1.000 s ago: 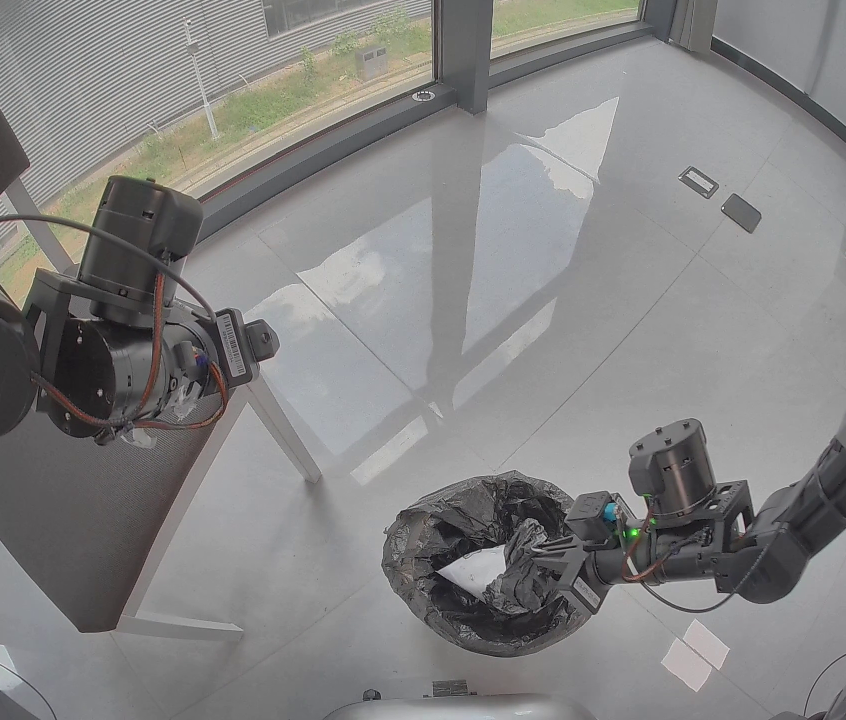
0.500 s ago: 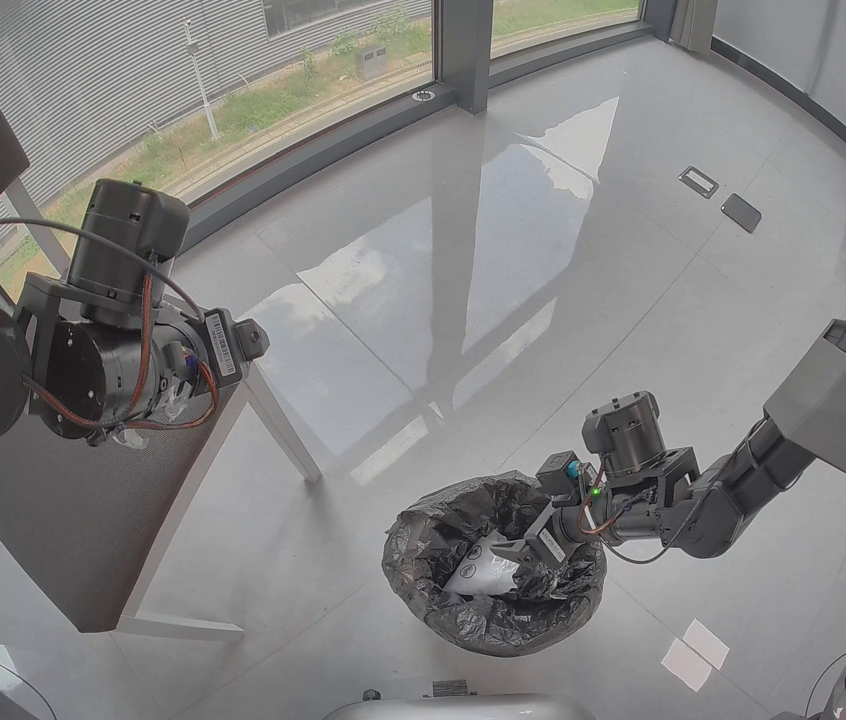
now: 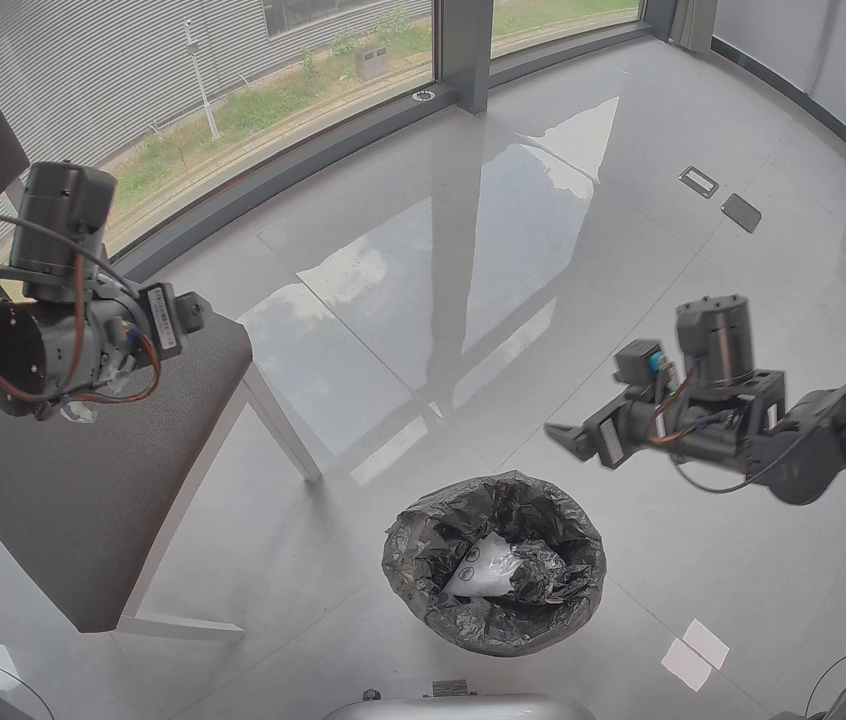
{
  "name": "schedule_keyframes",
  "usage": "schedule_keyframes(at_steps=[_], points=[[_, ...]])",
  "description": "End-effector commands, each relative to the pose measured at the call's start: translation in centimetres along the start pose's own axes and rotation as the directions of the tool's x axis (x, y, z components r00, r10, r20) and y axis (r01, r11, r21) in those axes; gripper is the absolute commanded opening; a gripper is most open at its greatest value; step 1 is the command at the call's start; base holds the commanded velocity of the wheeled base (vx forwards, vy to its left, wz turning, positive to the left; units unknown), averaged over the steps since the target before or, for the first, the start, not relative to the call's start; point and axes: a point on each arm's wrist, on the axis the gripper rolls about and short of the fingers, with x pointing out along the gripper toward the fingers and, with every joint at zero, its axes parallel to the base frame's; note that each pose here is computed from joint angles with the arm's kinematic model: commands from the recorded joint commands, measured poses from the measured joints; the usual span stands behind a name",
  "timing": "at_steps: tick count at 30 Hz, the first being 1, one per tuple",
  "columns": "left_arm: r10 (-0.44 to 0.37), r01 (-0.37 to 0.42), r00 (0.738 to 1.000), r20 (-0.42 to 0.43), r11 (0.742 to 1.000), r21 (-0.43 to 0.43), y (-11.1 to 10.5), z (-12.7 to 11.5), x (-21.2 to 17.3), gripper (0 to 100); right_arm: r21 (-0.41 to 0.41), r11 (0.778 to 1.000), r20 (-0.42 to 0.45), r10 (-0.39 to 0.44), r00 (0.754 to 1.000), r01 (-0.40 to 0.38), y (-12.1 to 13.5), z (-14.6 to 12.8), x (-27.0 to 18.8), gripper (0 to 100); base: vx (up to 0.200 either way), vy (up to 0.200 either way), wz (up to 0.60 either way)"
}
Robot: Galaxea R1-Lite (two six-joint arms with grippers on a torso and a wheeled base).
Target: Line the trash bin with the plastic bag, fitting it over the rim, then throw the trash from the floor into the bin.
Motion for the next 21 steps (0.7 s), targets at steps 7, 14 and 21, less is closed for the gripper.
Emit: schedule_keyframes(at_steps=[7,14,21], points=[[0.033,-0.072,0.957,0.288,0.989,0.127,7.6,1.1,-11.6,100,0.142,0.899,0.16,-0.434,0.887,0.414,-5.0,1.0,-21.9,100,0.0,0.0,0.0],[0.009,-0.088,0.938,0.348,0.973,0.211,12.7,-2.6,-22.0,100,0.147,0.844,0.087,-0.531,0.843,0.516,-2.7,-6.2,-35.3,100,0.0,0.0,0.0],[0.022,-0.094,0.947,0.321,0.973,0.209,16.1,-6.8,-27.2,100,0.168,0.776,-0.005,-0.616,0.788,0.608,0.2,-10.3,-40.8,100,0.0,0.0,0.0]])
